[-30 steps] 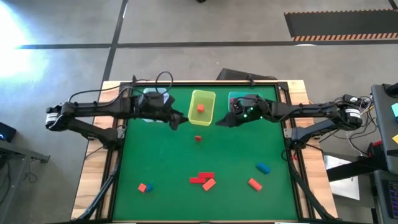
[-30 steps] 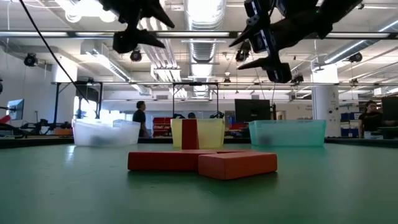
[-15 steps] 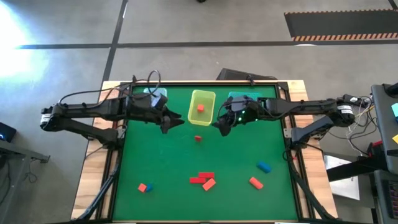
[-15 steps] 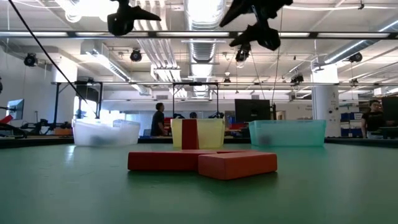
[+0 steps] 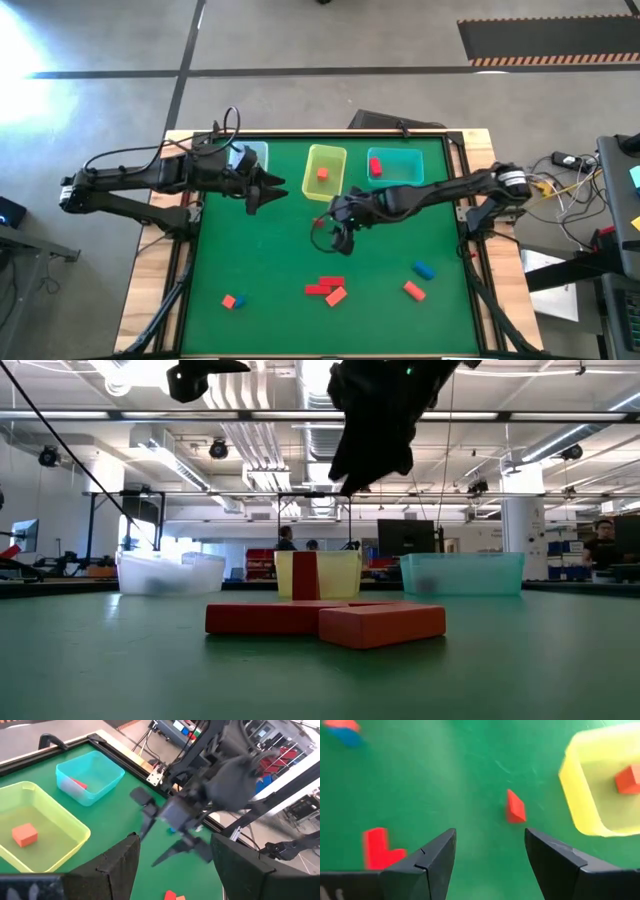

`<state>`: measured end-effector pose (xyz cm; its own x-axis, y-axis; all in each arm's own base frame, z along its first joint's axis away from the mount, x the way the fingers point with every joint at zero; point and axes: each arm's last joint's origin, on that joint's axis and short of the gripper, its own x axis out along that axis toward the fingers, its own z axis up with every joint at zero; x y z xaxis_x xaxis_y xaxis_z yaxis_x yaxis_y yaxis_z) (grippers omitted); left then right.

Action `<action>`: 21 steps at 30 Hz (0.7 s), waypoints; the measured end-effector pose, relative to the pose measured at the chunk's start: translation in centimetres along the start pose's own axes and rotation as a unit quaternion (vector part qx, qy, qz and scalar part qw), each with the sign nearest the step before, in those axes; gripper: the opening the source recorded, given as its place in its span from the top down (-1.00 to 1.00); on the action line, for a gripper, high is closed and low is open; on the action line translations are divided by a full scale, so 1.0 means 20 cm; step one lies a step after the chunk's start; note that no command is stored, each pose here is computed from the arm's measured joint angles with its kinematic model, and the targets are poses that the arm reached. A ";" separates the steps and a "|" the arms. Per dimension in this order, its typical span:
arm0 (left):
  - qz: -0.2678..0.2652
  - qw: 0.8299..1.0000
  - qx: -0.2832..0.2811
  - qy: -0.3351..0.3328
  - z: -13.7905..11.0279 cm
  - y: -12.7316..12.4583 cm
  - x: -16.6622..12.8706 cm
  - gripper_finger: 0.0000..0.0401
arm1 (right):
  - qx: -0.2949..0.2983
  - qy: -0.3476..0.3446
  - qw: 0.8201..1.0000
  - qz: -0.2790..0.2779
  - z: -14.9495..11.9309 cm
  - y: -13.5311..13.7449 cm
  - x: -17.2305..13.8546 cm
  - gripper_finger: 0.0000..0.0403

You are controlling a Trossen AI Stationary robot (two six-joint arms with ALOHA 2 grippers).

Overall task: Sort & place blocks by color
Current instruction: Put the red block into the blue bin

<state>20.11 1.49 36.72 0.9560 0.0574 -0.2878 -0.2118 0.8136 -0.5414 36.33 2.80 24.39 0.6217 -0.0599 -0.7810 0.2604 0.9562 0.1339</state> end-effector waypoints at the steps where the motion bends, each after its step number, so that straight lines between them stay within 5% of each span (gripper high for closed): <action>1: 0.000 1.000 0.000 0.000 0.00 0.00 0.00 -0.12 | -0.002 0.004 1.000 -0.011 -0.01 0.00 0.03 -0.11; 14: 0.004 1.000 -0.012 0.005 -0.01 0.00 0.02 -0.12 | -0.029 -0.013 0.996 -0.080 -0.01 -0.08 0.31 -0.11; 21: 0.004 1.000 -0.012 0.005 -0.01 0.01 0.03 -0.12 | -0.023 -0.038 0.997 -0.061 0.00 -0.13 0.46 -0.11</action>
<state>20.65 1.54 36.38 0.9521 0.0579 -0.3001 -0.2242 0.7996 -0.5571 41.30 -0.22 16.82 0.6419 -0.1955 -0.7415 0.3034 0.9528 0.0113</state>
